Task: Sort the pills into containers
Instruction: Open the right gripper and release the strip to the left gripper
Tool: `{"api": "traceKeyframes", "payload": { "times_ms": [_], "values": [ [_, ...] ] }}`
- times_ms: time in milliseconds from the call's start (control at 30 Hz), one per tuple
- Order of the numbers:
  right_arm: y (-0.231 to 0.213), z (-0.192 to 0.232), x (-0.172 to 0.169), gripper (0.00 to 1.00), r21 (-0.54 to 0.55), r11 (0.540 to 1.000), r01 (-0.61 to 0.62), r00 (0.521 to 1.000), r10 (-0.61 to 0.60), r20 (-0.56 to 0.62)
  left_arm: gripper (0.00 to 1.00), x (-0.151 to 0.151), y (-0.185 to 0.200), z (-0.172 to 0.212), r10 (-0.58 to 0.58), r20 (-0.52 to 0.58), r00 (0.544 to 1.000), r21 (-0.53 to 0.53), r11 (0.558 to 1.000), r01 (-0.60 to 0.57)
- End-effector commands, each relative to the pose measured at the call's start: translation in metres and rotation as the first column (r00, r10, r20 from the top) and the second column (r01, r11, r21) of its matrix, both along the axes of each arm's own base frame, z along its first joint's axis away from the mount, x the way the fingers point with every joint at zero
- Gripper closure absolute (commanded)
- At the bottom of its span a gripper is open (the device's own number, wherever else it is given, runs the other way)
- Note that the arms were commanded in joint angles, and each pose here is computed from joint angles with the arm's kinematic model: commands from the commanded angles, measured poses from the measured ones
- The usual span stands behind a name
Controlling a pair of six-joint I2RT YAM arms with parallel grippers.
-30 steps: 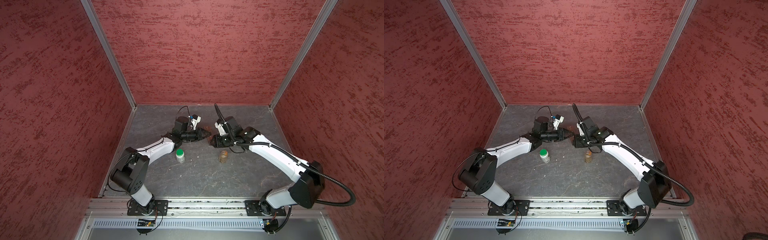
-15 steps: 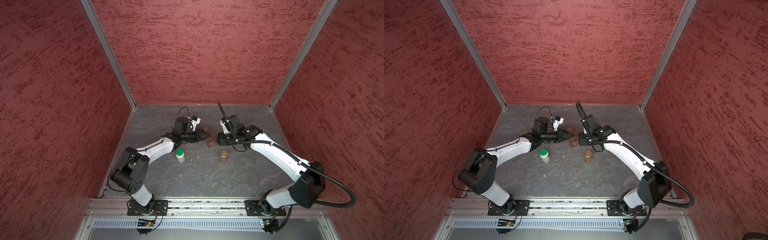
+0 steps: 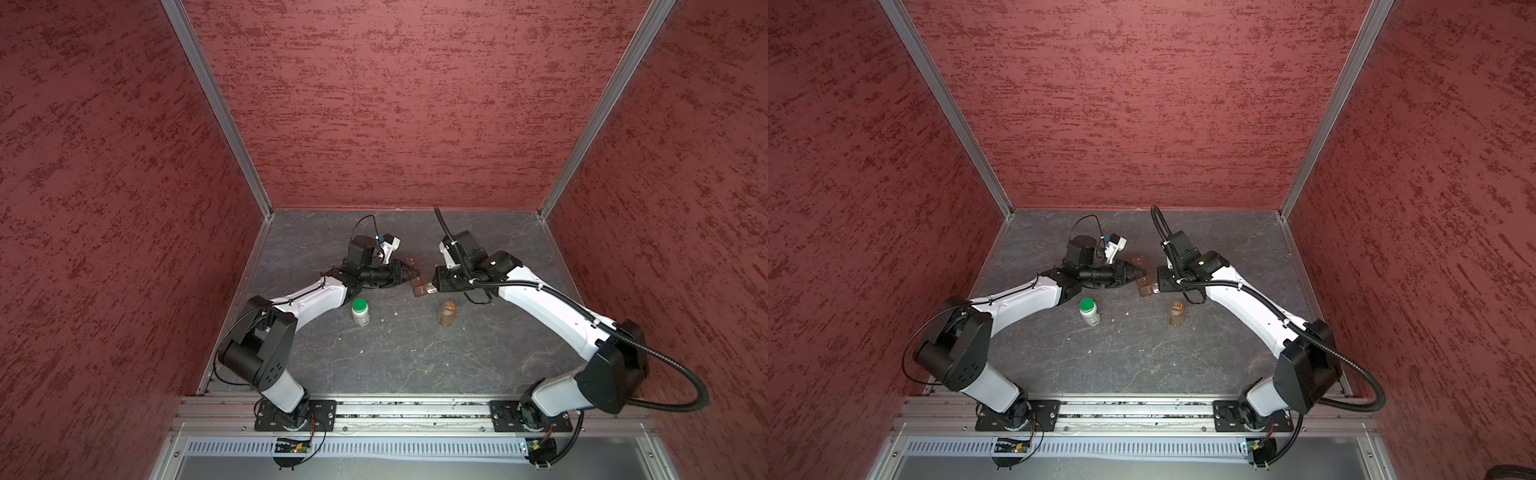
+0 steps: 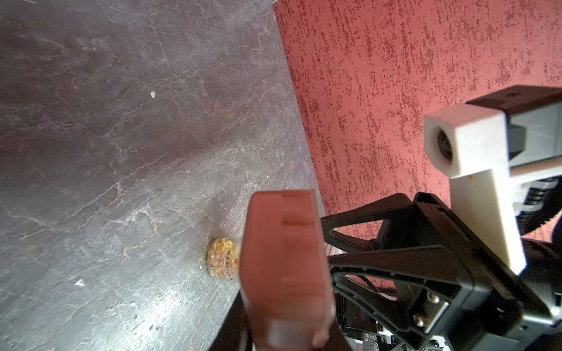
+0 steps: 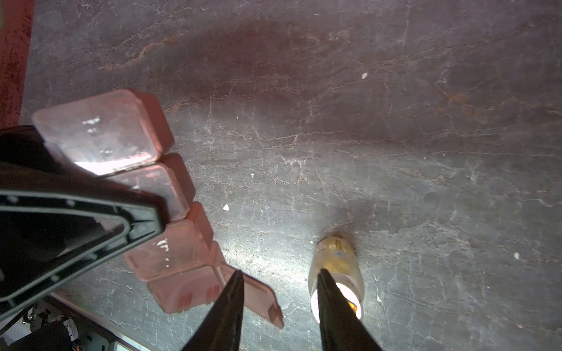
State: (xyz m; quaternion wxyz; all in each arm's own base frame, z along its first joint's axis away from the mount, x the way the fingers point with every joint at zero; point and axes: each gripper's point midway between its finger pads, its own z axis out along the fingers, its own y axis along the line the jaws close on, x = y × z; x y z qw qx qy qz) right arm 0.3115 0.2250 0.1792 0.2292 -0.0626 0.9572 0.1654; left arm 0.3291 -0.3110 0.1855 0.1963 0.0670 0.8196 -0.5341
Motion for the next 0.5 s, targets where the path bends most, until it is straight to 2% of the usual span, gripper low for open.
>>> {"api": "traceKeyframes", "payload": {
  "times_ms": [0, 233, 467],
  "values": [
    [0.002, -0.01, 0.0, 0.59, 0.01, 1.0, -0.001, 1.0, 0.001, -0.016, 1.0, -0.003, 0.0, 0.018, -0.012, 0.043, 0.999, -0.038, 0.999, 0.014],
    [0.0, -0.008, 0.001, 0.59, 0.001, 1.0, 0.002, 1.0, -0.002, -0.007, 1.0, -0.005, 0.002, 0.023, -0.012, 0.051, 0.999, -0.046, 0.999, 0.015],
    [-0.001, 0.016, 0.004, 0.59, 0.028, 0.999, 0.015, 0.998, -0.017, 0.053, 1.0, -0.007, 0.005, 0.009, -0.004, 0.026, 1.0, -0.005, 1.0, 0.005]
  ]
}}
